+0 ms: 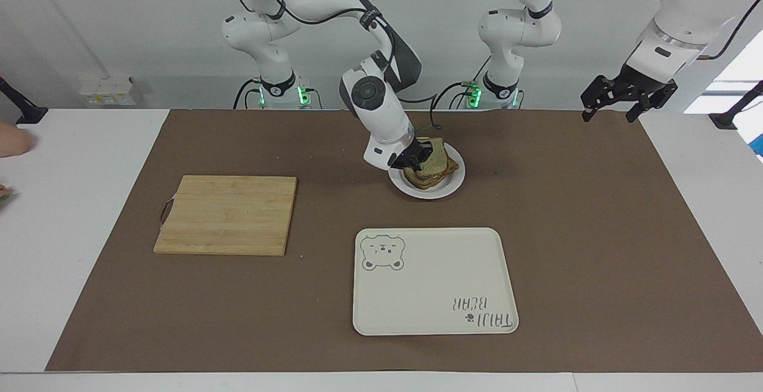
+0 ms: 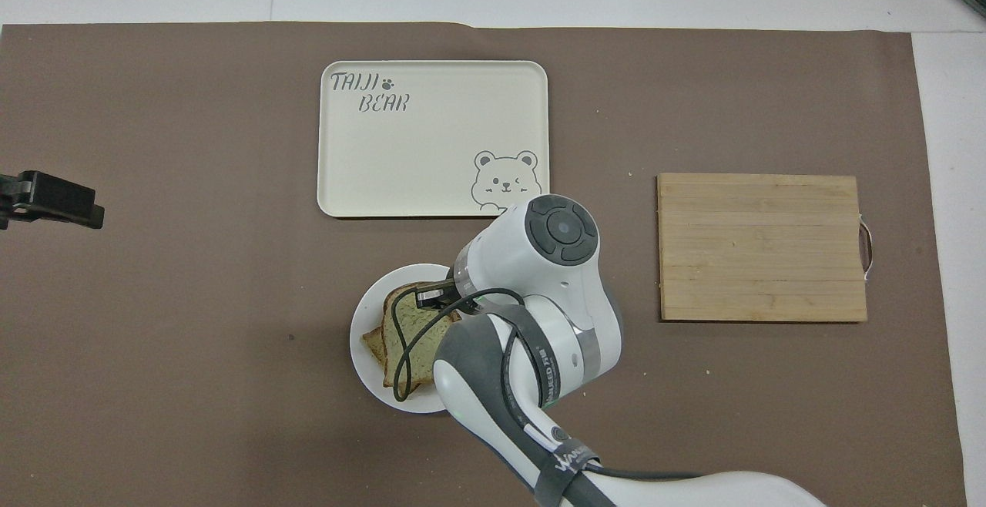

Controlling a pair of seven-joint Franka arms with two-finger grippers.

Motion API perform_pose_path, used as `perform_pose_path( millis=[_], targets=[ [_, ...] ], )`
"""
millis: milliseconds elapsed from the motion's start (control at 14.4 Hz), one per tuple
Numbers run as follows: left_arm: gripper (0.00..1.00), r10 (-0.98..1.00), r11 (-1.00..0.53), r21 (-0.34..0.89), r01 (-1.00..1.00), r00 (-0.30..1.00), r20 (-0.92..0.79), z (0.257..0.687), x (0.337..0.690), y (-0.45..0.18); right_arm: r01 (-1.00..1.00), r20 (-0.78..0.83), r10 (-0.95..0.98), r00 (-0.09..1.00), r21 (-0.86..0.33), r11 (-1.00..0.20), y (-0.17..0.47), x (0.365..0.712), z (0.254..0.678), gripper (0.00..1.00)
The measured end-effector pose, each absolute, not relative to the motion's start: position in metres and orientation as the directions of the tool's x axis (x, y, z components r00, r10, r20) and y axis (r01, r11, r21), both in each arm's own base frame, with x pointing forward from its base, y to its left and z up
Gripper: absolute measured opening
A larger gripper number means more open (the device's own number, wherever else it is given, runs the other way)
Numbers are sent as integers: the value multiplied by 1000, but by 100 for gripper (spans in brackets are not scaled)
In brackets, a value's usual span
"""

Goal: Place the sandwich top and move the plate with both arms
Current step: 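Lower the bread onto the egg toast and open the right gripper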

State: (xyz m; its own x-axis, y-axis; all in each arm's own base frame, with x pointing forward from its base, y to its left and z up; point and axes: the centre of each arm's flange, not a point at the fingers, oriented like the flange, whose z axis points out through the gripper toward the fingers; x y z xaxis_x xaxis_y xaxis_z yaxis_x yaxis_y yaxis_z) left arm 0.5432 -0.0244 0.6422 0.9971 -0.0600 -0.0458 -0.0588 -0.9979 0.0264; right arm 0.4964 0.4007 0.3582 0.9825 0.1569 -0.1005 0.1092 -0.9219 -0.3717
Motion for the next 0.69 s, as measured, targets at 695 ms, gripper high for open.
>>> perform_pose_path(
  millis=[695],
  targets=[
    [100,-69,-997,34,-67,996,-57,639,538,-28,-48,-151,7,988,-361,-931,398,501,330,7]
  ],
)
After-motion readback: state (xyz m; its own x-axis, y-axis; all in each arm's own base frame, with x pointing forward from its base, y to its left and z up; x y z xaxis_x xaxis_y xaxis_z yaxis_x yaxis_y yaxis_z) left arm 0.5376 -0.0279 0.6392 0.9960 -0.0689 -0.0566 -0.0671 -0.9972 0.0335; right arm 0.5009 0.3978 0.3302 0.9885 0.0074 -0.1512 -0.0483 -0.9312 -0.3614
